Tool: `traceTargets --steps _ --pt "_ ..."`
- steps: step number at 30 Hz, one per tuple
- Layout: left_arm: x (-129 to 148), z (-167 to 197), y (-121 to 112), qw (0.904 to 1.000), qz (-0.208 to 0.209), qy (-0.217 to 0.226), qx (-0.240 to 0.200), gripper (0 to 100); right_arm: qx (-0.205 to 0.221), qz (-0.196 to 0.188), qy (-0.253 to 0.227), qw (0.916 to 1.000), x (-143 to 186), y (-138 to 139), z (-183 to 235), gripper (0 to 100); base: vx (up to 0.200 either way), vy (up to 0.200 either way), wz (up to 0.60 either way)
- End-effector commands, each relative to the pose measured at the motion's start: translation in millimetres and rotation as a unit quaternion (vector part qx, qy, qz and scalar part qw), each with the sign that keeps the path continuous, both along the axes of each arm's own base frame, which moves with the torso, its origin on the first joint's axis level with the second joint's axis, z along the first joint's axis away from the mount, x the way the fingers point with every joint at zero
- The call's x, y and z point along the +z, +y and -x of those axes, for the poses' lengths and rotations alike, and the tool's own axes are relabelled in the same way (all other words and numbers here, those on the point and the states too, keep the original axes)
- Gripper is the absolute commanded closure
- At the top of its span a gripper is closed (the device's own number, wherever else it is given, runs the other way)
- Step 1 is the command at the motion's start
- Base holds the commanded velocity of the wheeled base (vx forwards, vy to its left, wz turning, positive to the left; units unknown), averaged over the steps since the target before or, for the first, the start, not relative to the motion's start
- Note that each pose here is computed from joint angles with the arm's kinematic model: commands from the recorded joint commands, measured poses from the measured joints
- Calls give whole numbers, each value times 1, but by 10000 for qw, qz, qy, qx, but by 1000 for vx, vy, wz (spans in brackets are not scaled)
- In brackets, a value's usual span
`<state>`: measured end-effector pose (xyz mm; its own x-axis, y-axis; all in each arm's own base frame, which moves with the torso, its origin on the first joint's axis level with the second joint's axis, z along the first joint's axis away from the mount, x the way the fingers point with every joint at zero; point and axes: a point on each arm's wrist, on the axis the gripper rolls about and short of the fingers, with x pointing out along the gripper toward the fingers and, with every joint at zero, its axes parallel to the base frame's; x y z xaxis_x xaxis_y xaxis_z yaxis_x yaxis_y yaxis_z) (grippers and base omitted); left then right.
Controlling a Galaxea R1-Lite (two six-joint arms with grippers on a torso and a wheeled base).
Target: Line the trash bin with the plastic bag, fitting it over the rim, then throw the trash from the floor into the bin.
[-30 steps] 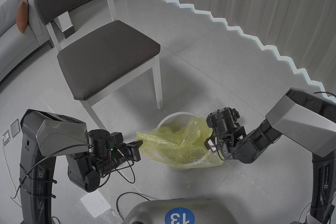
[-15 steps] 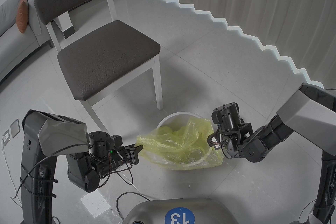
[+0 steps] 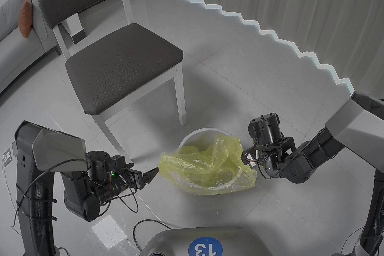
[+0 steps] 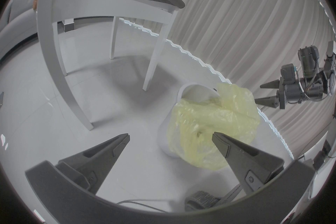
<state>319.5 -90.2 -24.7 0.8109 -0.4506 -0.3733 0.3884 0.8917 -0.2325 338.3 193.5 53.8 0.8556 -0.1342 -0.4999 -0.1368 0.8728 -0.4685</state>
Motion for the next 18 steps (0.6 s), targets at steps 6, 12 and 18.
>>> traceTargets --steps 6,12,18 --pt "20 8 43 9993 -141 -188 297 0 -20 -32 -61 10000 7 -3 2 0 0 0 0" --pt "56 31 46 9988 82 -478 -76 0 -12 -68 -120 9999 14 -4 5 0 0 0 0" --pt "105 47 43 9930 225 -1106 -351 0 -1 -118 -210 9997 24 -7 10 0 0 0 0"
